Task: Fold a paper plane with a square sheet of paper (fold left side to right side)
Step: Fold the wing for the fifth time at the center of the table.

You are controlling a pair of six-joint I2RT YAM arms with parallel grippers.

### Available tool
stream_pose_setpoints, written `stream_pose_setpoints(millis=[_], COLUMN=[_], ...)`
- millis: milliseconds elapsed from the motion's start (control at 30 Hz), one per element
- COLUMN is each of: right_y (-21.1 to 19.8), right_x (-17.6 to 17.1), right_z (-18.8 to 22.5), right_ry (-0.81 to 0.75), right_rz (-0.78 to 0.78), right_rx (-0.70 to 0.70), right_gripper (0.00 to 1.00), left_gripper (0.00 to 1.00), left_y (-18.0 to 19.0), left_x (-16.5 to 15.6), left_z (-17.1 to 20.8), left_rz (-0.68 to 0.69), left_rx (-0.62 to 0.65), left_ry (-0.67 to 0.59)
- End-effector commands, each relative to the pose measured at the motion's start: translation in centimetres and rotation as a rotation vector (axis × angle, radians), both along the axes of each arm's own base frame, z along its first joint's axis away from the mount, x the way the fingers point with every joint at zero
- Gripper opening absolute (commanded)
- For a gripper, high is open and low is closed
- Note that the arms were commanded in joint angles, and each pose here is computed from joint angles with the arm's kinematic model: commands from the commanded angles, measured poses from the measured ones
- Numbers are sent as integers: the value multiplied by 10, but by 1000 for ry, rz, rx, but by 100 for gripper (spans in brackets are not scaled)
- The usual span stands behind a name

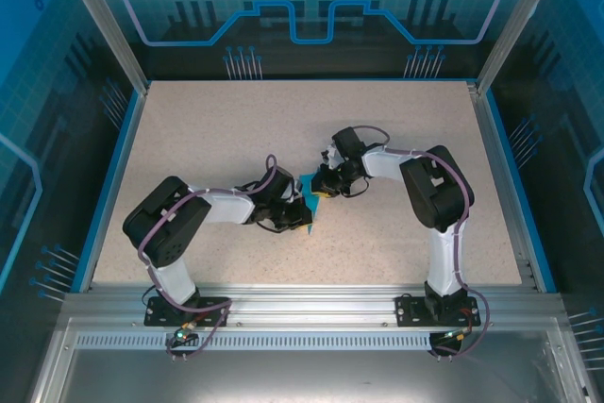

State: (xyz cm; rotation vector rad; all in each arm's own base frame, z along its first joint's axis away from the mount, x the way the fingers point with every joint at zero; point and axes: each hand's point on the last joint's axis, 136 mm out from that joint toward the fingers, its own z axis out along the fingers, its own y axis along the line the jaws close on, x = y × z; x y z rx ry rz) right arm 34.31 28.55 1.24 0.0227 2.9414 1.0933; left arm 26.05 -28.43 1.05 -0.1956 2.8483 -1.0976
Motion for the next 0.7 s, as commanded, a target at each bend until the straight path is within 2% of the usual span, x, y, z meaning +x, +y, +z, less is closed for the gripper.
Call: stream_pose_setpoints(millis=[0, 200, 667], right_y=[-16, -17, -27], right_x=[12, 20, 49], right_z=[-17, -13, -12], right_ry=[-2, -24, -44], right_rz=[-28, -27, -52], right_rx=[-56, -49, -51], right_gripper=[14, 14, 14], left_gripper=[6, 5, 4], left_y=[53, 60, 59], left_x=[-54, -57, -60], left_z=[-57, -61, -65], left_rz=[31, 16, 11], left_rx=[287, 360, 365], left_ry=[223, 228, 238])
